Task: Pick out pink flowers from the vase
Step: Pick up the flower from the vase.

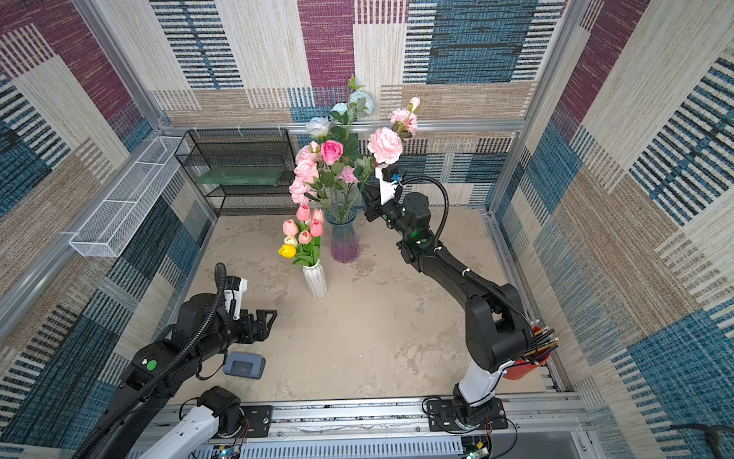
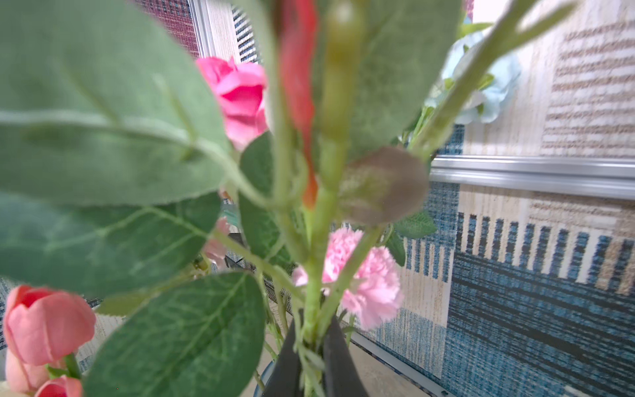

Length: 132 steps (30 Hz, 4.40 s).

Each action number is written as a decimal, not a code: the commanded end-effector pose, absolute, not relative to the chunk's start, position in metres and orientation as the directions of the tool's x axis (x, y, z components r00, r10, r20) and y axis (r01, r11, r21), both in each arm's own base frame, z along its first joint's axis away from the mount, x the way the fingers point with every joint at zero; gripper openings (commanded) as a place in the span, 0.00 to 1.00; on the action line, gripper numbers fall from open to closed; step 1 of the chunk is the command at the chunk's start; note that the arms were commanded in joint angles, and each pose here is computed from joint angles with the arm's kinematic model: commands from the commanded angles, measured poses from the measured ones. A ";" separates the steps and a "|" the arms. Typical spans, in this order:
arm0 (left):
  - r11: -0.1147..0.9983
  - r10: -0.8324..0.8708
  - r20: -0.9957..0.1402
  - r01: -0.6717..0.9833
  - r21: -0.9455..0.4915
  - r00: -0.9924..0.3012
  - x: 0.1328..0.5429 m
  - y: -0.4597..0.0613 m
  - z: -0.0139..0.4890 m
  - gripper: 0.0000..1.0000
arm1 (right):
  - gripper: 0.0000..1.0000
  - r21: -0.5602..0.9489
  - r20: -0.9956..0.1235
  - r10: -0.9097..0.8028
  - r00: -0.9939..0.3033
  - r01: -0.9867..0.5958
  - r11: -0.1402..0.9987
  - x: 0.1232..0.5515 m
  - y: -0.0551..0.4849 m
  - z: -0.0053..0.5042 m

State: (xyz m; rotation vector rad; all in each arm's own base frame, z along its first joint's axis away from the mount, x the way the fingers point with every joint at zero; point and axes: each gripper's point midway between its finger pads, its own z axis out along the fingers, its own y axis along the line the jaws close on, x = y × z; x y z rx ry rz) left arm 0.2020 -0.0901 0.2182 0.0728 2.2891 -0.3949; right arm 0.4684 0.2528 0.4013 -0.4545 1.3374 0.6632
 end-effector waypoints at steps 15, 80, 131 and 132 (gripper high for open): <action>0.897 -0.108 -0.806 0.292 -0.332 -0.582 0.183 -0.099 0.279 0.88 | 0.00 0.037 -0.945 0.238 0.225 -0.648 0.760 0.354 0.197 0.519; 0.364 0.247 -0.957 0.930 -0.055 -0.153 0.119 -0.321 0.305 0.00 | 0.00 0.298 -0.924 0.302 -0.232 -0.935 0.191 0.132 0.242 0.403; 0.031 -0.074 -0.976 0.978 -0.206 -0.204 0.055 -0.297 0.360 0.00 | 0.00 0.102 -0.967 0.220 -0.129 -0.986 -0.131 0.067 0.306 0.397; 0.039 -0.071 -0.976 0.978 -0.207 -0.204 0.056 -0.297 0.359 0.00 | 0.00 0.101 -0.967 0.221 -0.125 -0.988 -0.115 0.068 0.304 0.399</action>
